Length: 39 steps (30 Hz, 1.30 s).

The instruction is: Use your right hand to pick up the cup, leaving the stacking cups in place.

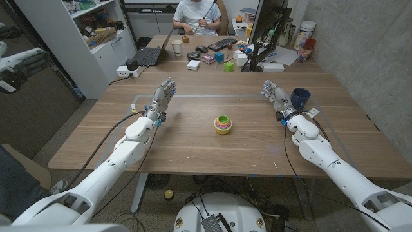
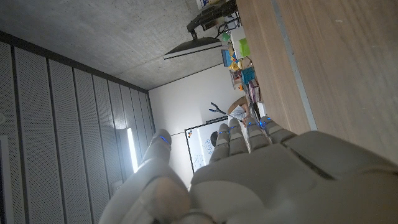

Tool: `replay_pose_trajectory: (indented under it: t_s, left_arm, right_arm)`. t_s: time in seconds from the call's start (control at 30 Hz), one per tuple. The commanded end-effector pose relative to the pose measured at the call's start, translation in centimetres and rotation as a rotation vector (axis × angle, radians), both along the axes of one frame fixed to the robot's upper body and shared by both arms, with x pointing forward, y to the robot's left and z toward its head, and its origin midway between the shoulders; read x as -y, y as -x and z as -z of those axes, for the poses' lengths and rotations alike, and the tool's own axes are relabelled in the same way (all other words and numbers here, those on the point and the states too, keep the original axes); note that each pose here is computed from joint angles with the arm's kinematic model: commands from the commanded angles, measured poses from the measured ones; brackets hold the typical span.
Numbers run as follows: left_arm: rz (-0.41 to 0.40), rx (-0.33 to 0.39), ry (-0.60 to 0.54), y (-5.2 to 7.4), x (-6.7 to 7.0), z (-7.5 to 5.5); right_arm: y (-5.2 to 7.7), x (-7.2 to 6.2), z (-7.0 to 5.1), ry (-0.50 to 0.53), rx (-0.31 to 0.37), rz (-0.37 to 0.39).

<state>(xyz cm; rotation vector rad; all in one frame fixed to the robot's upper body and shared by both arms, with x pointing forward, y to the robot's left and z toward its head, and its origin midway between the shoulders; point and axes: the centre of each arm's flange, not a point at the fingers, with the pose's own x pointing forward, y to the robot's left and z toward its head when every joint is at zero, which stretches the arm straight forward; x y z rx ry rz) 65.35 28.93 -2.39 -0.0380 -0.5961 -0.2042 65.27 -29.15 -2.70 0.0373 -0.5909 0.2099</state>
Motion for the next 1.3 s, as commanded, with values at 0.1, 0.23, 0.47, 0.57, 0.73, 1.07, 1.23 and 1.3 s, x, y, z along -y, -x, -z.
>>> replay_pose_trajectory:
  t_s: [0.1,0.23,0.47,0.57,0.73,1.07,1.23,1.3]
  left_arm:
    - [-0.001,-0.011,0.001,-0.1,0.1,0.1]
    - [0.000,-0.012,0.002,-0.1,0.1,0.2]
    - [0.000,-0.017,0.002,-0.2,0.2,0.3]
    - [-0.001,-0.021,0.006,-0.4,0.2,0.4]
    - [0.005,-0.023,0.006,-0.6,0.4,0.4]
    - [-0.001,-0.020,0.006,-0.6,0.2,0.1]
    - [0.003,-0.022,0.007,-0.7,0.3,0.2]
    - [0.005,-0.022,0.006,-0.7,0.3,0.2]
  right_arm:
    - [0.1,0.0,-0.1,0.006,-0.002,-0.008]
    - [0.1,0.0,-0.1,0.005,-0.002,-0.009]
    - [0.3,0.0,-0.2,0.002,0.002,-0.009]
    - [0.7,-0.1,-0.5,0.003,0.011,-0.014]
    - [1.7,-0.1,-1.6,0.005,0.051,-0.015]
    - [4.0,0.0,-3.4,0.060,0.118,-0.009]
    - [4.7,0.1,-4.0,0.068,0.143,-0.004]
    - [4.9,0.2,-4.2,0.072,0.151,0.001]
